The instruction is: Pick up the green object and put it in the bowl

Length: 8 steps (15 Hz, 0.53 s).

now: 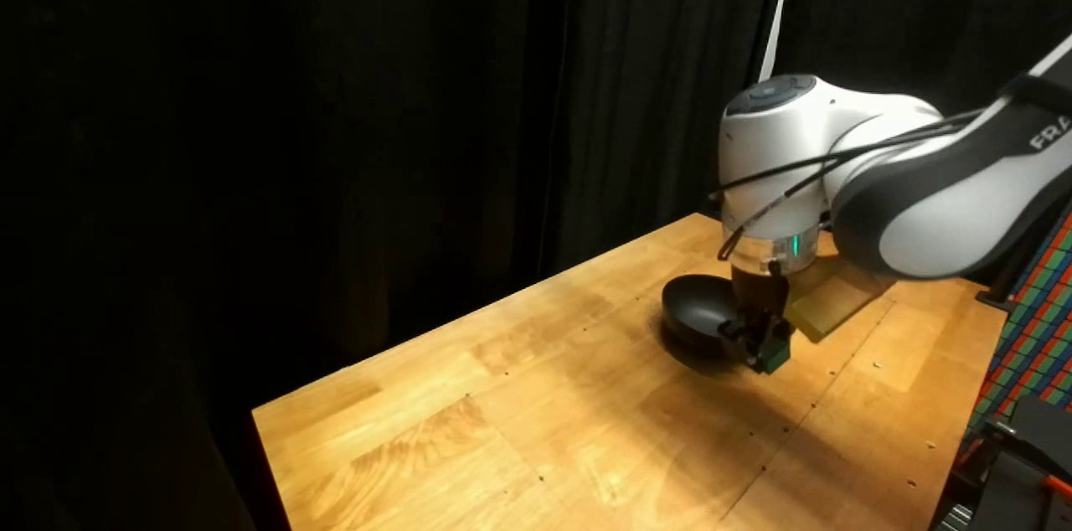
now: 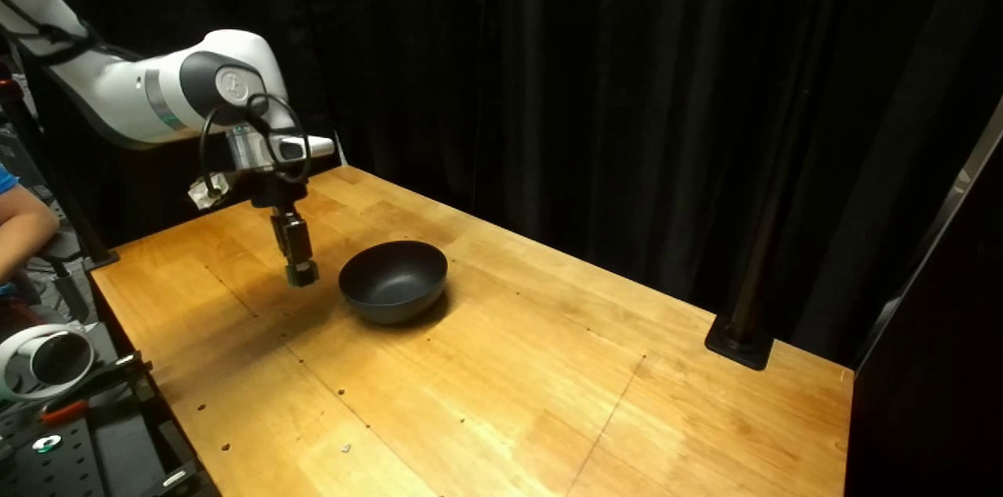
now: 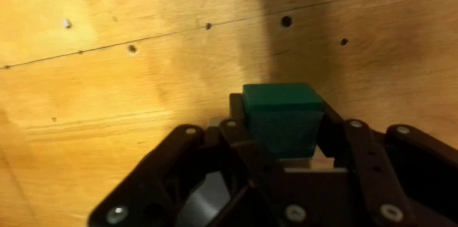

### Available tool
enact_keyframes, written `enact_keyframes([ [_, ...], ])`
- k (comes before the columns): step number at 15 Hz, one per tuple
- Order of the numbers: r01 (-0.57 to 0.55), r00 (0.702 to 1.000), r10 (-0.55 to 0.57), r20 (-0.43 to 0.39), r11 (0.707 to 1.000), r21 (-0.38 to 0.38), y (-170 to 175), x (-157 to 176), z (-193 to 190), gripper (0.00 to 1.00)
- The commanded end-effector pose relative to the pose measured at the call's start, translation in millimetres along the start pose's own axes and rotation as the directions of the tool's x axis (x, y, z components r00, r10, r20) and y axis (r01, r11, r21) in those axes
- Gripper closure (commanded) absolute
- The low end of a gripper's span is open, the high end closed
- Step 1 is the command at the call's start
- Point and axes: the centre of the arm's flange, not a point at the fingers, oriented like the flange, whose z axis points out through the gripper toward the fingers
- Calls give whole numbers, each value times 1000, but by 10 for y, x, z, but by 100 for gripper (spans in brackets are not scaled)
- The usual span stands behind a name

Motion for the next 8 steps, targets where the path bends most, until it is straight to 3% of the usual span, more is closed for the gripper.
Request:
enact_keyframes([
  [1, -72, 997, 73, 5, 996, -55, 422, 251, -551, 77],
  [7, -170, 980, 175, -91, 983, 64, 425, 604, -431, 77],
  [8, -176, 979, 182, -87, 982, 71, 395, 624, -380, 27],
])
